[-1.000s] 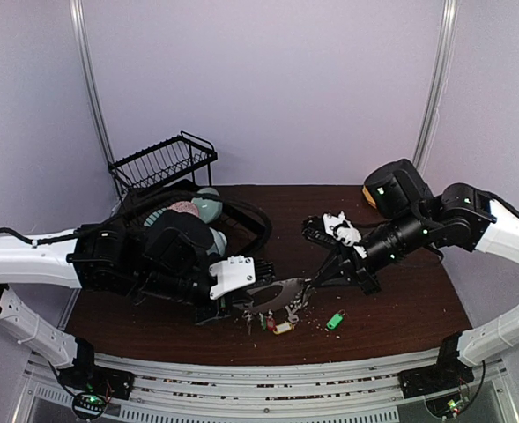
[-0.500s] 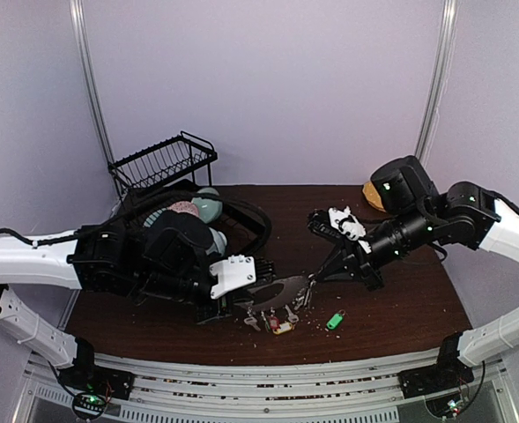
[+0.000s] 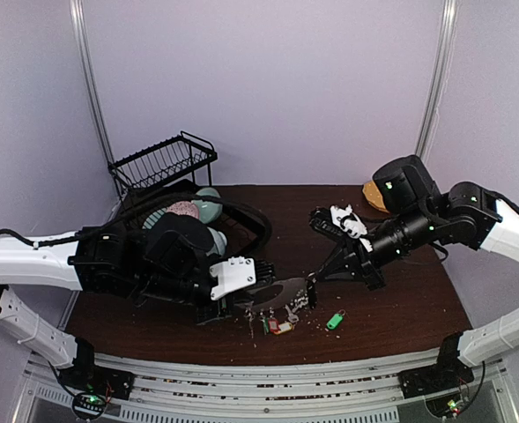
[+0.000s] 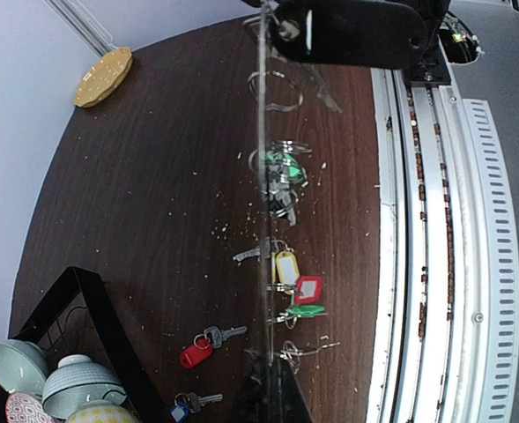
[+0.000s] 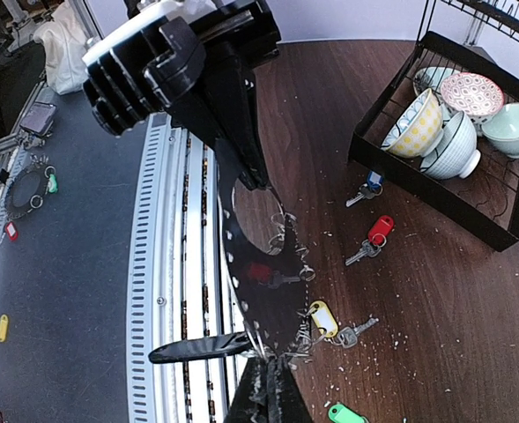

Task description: Put the keys on the keyring

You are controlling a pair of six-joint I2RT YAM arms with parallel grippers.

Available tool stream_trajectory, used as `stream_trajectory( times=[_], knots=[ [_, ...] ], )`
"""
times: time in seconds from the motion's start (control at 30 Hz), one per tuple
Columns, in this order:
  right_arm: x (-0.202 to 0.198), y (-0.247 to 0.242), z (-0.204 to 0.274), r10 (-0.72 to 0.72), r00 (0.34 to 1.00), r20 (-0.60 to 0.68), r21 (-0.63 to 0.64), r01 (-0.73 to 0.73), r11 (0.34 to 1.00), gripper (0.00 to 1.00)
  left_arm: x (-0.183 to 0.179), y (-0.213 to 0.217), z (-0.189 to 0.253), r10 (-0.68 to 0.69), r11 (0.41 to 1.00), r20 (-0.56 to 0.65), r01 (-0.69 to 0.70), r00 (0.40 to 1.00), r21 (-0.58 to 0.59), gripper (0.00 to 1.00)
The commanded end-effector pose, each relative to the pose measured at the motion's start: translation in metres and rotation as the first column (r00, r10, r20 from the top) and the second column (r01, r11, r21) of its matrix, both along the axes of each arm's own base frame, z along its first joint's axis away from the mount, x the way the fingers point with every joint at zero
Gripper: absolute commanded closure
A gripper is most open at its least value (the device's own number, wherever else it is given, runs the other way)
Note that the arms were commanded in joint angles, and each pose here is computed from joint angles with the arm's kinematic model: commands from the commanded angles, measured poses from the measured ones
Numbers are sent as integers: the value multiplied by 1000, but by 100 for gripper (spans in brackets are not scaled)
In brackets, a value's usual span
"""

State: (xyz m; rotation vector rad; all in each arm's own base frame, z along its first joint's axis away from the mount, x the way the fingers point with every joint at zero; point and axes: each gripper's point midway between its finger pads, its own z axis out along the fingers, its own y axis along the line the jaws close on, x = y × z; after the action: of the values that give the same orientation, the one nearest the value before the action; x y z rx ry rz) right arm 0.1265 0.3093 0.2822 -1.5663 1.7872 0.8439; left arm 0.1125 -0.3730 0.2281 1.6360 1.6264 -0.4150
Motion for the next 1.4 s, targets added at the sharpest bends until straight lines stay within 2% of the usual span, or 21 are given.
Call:
stream_trajectory(
  times=[0.0, 0.4, 0.6, 0.83, 1.13, 1.37],
  knots=[
    [9, 3, -5, -38, 999, -15, -12, 38, 999, 100, -3, -12, 27, -24, 995, 34, 27, 999, -94, 100],
    [16, 3, -9, -82, 997, -16, -29, 81, 996, 100, -3, -10, 25, -20, 995, 33, 23, 999, -92, 100],
    [30, 2, -2, -174, 985, -1, 9, 174, 985, 100, 0, -10, 25, -1, 995, 35, 4, 999, -96, 100],
    [29, 6, 2, -184, 982, -32, 56, 186, 981, 100, 3, -14, 25, 18, 995, 31, -14, 999, -103, 100],
    [38, 4, -9, -234, 972, -28, 14, 234, 972, 100, 6, -15, 26, 40, 994, 32, -36, 999, -107, 100],
    [36, 6, -17, -216, 976, -37, -13, 216, 976, 100, 6, -15, 28, 40, 993, 30, -36, 999, -116, 100]
  ],
)
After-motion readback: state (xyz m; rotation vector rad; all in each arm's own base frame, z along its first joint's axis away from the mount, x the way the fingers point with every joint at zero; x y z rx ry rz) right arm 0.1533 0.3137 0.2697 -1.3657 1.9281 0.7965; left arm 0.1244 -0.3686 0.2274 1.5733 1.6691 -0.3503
